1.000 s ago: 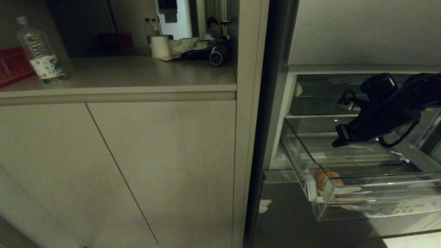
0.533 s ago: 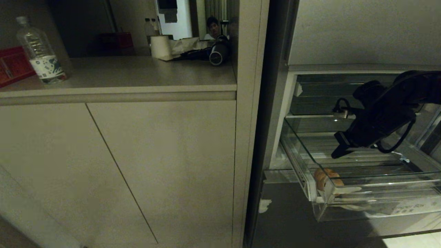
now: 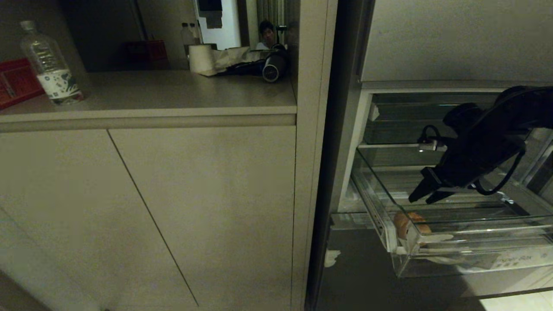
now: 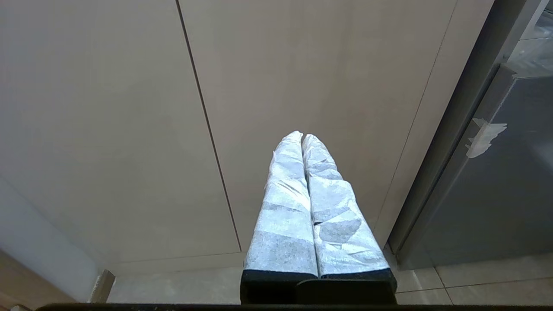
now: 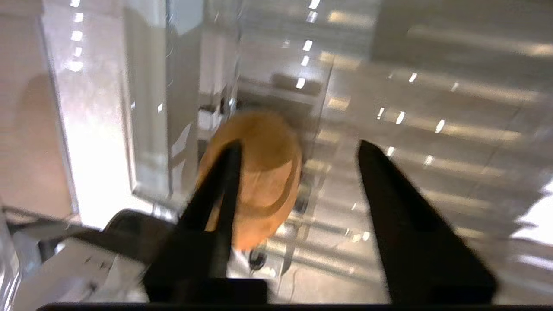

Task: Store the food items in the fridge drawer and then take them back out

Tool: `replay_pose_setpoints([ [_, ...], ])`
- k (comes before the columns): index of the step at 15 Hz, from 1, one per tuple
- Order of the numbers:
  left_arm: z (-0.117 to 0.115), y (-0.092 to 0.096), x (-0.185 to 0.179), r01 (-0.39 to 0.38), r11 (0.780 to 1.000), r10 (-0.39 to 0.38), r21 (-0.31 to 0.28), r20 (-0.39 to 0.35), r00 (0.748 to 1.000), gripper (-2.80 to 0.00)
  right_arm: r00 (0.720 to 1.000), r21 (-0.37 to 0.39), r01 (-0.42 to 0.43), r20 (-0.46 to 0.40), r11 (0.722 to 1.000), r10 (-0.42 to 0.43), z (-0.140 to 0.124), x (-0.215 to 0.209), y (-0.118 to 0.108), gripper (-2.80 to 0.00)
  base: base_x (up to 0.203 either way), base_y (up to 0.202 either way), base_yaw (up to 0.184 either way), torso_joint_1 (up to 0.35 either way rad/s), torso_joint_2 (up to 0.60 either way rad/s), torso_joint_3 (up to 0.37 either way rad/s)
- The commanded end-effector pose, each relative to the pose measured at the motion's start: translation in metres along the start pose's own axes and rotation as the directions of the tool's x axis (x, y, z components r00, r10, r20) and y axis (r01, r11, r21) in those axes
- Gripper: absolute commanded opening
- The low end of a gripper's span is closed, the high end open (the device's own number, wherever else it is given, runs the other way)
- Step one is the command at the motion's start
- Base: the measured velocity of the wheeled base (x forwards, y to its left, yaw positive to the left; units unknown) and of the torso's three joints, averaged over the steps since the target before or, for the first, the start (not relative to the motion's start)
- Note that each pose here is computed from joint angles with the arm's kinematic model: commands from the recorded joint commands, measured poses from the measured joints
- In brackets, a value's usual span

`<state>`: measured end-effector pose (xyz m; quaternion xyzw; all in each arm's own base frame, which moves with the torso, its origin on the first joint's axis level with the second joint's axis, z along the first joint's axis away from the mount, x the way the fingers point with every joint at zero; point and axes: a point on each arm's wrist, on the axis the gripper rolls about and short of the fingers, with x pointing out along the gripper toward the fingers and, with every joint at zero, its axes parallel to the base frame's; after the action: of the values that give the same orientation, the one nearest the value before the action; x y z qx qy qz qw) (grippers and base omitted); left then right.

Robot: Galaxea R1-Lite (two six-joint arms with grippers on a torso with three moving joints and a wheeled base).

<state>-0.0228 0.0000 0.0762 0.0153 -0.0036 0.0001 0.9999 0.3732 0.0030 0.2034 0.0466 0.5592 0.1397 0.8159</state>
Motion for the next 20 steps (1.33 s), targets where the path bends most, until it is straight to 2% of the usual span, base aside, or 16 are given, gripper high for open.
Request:
replay_pose_setpoints([
  [1,0.000,0.000,0.000,0.000,1.000,0.000,0.000,0.000,1.000,-2.80,1.000,-0.005,-0.009,-0.027,1.000,0.009,-0.006,-0.007,0.004,0.00,0.000,0.000,0.000,0.000,0.00,0.000],
  [3,0.000,0.000,0.000,0.000,1.000,0.000,0.000,0.000,1.000,-2.80,0.997,-0.025,-0.018,-0.069,1.000,0.016,-0.010,-0.008,0.004,0.00,0.000,0.000,0.000,0.000,0.00,0.000],
  [6,0.000,0.000,0.000,0.000,1.000,0.000,0.000,0.000,1.000,-2.80,0.994,-0.014,-0.028,-0.110,1.000,0.026,-0.012,0.004,0.001,0.00,0.000,0.000,0.000,0.000,0.00,0.000],
  [13,0.000,0.000,0.000,0.000,1.000,0.000,0.000,0.000,1.000,-2.80,0.986,-0.025,-0.061,-0.158,0.998,0.057,-0.010,0.023,0.006,0.00,0.000,0.000,0.000,0.000,0.00,0.000],
  [20,0.000,0.000,0.000,0.000,1.000,0.000,0.000,0.000,1.000,-2.80,0.978,-0.021,-0.039,-0.205,0.999,0.033,-0.012,0.031,0.006,0.00,0.000,0.000,0.000,0.000,0.00,0.000],
])
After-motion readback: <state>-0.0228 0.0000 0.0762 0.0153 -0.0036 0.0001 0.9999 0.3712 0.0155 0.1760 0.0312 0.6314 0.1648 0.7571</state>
